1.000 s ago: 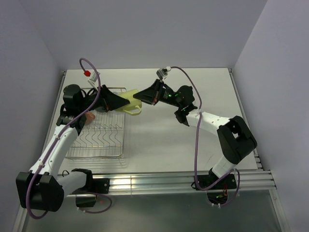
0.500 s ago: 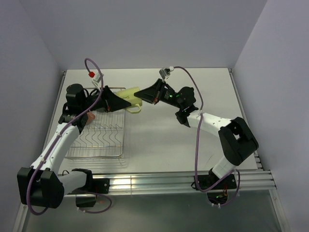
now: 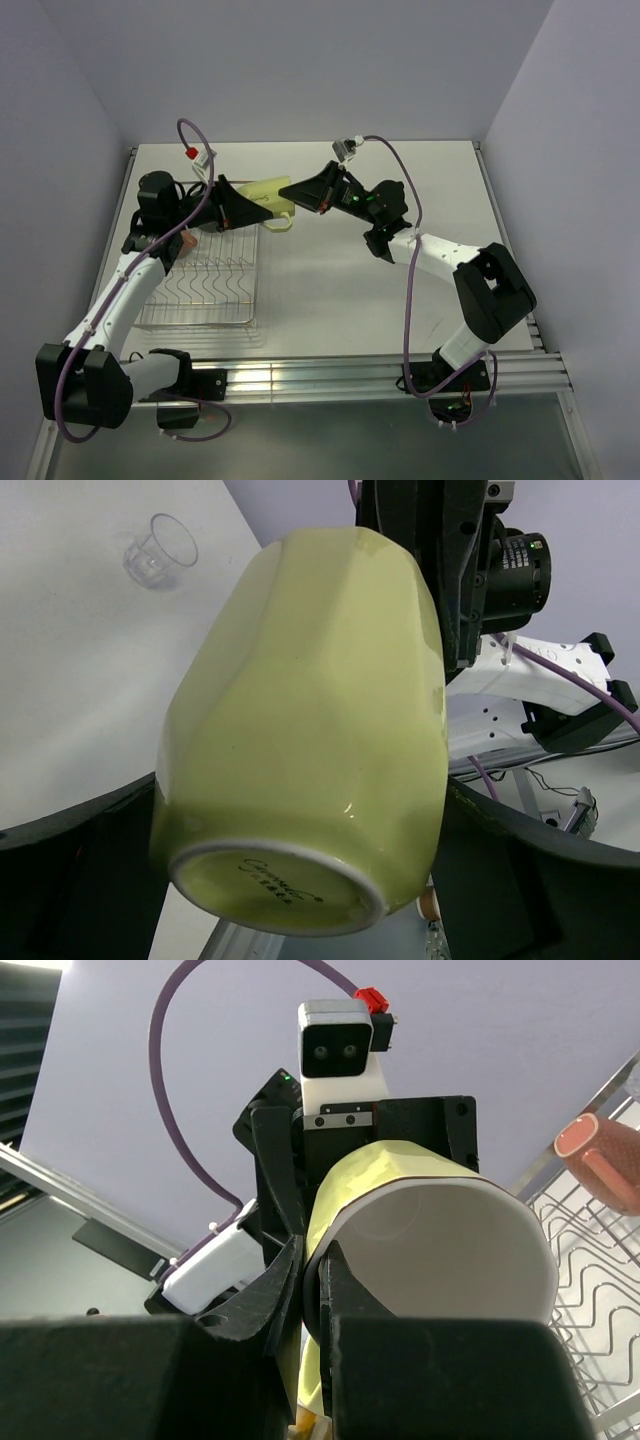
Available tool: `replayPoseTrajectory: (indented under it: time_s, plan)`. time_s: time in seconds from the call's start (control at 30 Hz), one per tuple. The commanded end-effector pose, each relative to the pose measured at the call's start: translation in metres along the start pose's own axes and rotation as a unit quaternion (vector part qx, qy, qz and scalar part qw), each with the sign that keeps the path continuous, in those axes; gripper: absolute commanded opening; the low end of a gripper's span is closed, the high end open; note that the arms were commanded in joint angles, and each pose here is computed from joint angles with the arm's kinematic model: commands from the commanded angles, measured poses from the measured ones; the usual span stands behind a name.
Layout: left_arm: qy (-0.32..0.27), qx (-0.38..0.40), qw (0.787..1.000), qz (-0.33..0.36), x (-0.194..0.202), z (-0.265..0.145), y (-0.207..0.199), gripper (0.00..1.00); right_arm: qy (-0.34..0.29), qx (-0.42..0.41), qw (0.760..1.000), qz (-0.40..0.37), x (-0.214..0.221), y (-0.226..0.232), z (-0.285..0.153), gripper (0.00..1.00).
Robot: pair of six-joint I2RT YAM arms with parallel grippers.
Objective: Load the cups into the dish rack
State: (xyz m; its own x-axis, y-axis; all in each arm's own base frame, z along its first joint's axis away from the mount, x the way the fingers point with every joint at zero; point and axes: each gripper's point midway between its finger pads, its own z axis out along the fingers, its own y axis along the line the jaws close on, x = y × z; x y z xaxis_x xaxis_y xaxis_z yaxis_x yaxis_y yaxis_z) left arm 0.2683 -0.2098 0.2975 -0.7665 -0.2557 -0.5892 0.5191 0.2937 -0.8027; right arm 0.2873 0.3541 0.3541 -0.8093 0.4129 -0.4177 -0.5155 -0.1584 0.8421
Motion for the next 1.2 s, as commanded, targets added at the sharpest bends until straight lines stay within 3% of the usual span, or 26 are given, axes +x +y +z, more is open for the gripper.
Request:
replayPoseTrajectory:
  time_s: [0.0,0.33,0.6,0.7,0.73,0.83,0.87,0.97,1.0,1.17]
  plan:
    - [-0.022,0.019,0.999,0.035,-0.021,-0.003,-0.027,0.99,-0.031,-0.092,0.993,-0.062,-0.015,0.063,-0.003,0.00]
    - [-0.043,0.024,0.998,0.035,-0.035,-0.004,-0.032,0.99,-0.028,-0.092,0.994,-0.055,-0.011,0.060,-0.006,0.00]
    - [-0.057,0.014,0.998,0.034,-0.037,-0.007,-0.029,0.89,-0.026,-0.091,0.994,-0.055,-0.010,0.058,-0.006,0.00]
    - [-0.058,0.017,0.998,0.032,-0.038,-0.008,-0.030,0.74,-0.025,-0.091,0.994,-0.053,-0.009,0.057,-0.007,0.00]
    - [-0.058,0.020,0.997,0.035,-0.039,-0.008,-0.031,0.61,-0.026,-0.090,0.994,-0.052,-0.009,0.056,-0.007,0.00]
    - [-0.059,0.023,0.997,0.037,-0.040,-0.008,-0.034,0.39,-0.024,-0.089,0.994,-0.052,-0.009,0.055,-0.007,0.00]
    - [-0.059,0.025,0.997,0.039,-0.040,-0.008,-0.035,0.25,-0.024,-0.090,0.994,-0.053,-0.008,0.056,-0.007,0.00]
    - [-0.060,0.027,0.997,0.043,-0.043,-0.009,-0.040,0.00,-0.023,-0.084,0.995,-0.049,-0.007,0.052,-0.008,0.00]
    - [-0.061,0.027,0.997,0.045,-0.043,-0.009,-0.040,0.00,-0.023,-0.082,0.995,-0.048,-0.007,0.050,-0.008,0.02]
    - [-0.071,0.006,0.996,0.058,-0.051,-0.013,-0.044,0.00,-0.031,-0.053,0.997,-0.054,-0.008,0.041,-0.010,0.35]
